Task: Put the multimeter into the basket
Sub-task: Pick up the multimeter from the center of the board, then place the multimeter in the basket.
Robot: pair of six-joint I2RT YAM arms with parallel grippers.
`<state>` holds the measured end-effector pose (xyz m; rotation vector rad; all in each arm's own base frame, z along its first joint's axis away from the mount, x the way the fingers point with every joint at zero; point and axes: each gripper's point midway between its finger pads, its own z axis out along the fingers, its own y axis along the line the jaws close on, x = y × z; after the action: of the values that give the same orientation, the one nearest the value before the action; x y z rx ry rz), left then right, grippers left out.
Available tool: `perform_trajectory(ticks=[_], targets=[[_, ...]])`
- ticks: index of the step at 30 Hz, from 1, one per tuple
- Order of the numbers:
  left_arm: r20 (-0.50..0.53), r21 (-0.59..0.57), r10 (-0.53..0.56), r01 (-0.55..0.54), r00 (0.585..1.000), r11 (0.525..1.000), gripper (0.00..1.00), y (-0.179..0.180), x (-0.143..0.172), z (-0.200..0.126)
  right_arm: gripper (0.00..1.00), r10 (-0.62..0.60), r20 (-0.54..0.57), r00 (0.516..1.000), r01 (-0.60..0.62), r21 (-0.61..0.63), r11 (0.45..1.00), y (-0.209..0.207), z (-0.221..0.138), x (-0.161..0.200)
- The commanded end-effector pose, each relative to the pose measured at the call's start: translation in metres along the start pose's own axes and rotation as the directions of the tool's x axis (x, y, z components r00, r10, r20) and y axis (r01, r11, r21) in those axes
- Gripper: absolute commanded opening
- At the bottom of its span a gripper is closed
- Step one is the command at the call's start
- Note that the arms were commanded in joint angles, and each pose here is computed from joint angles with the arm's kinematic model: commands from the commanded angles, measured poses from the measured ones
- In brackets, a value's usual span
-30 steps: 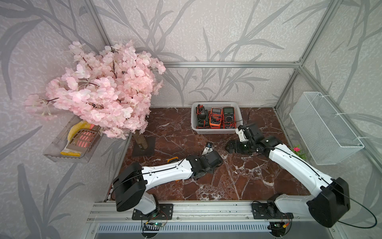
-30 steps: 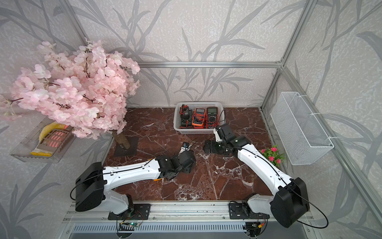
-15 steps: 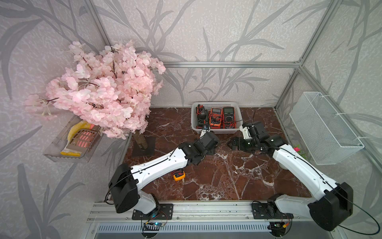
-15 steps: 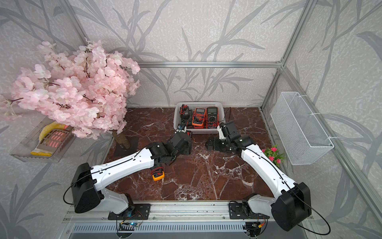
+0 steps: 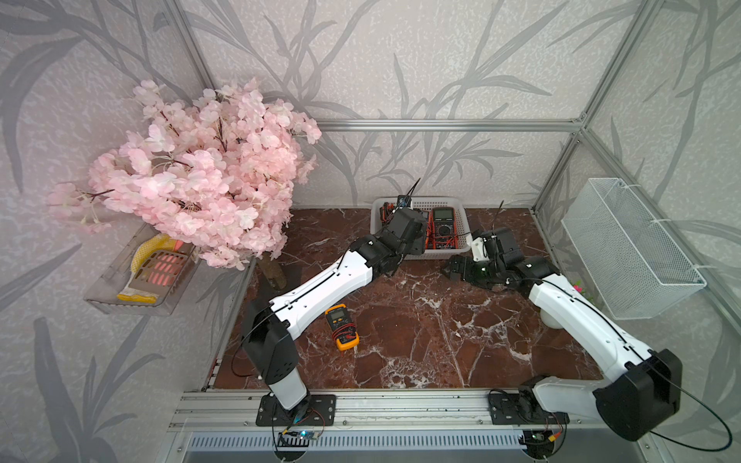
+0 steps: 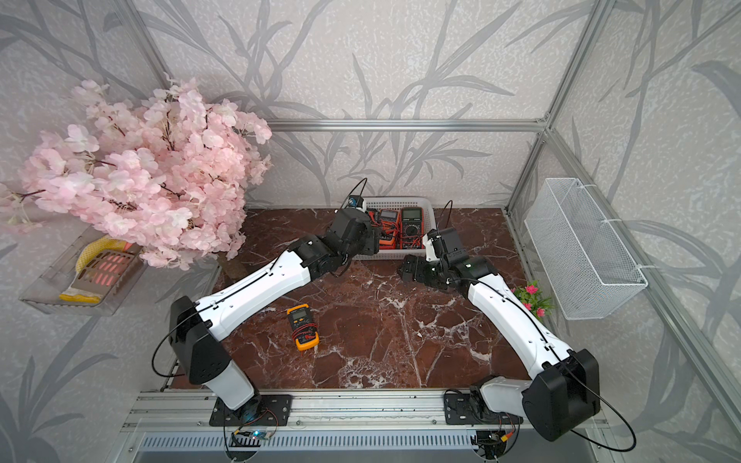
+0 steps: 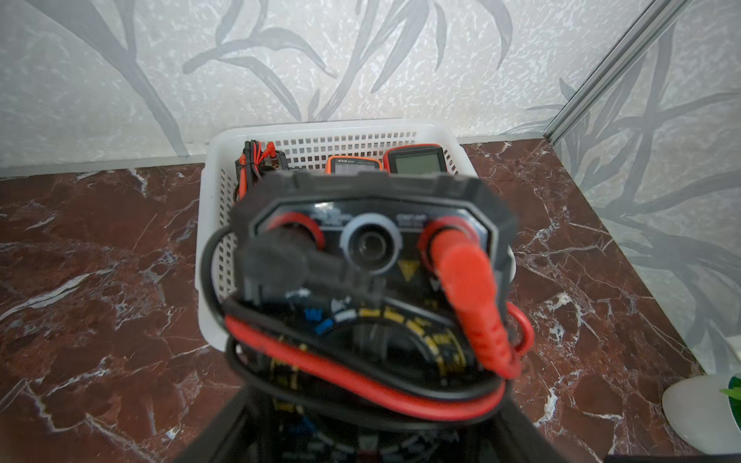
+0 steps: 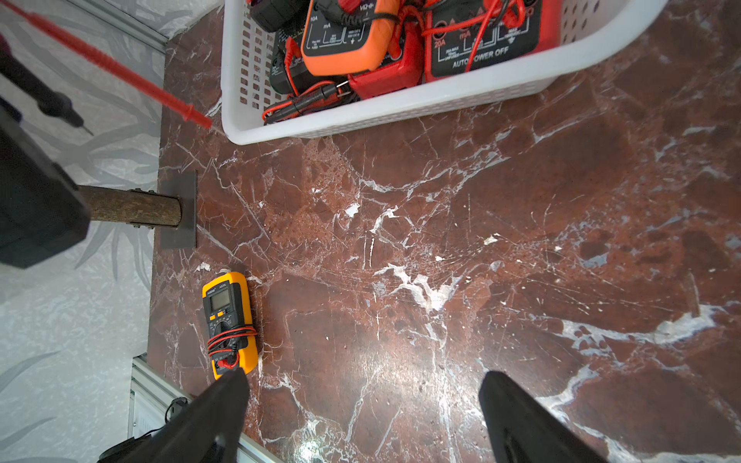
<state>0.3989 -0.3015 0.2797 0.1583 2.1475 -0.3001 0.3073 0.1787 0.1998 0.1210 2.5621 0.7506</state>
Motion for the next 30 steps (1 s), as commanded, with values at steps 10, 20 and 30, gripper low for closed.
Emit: perform_trajectory(ticks=[10, 20, 30], targets=[[0.055, 0.008, 0.027, -0.028, 0.998, 1.000, 0.49, -0.006, -0.054, 0.061, 0.95, 0.041, 0.027, 0.999, -0.040, -0.017, 0.999, 0.001, 0.008, -0.021], [0.026, -0.012, 0.006, -0.006, 1.000, 1.000, 0.50, -0.001, -0.063, 0.118, 0.95, 0.057, 0.032, 0.998, -0.058, 0.002, 0.998, -0.014, 0.007, -0.031], [-0.033, -0.048, -0.021, 0.019, 0.999, 0.999, 0.51, 0.022, -0.046, 0.163, 0.95, 0.085, 0.052, 0.995, -0.085, 0.012, 0.996, -0.028, 0.000, -0.040]])
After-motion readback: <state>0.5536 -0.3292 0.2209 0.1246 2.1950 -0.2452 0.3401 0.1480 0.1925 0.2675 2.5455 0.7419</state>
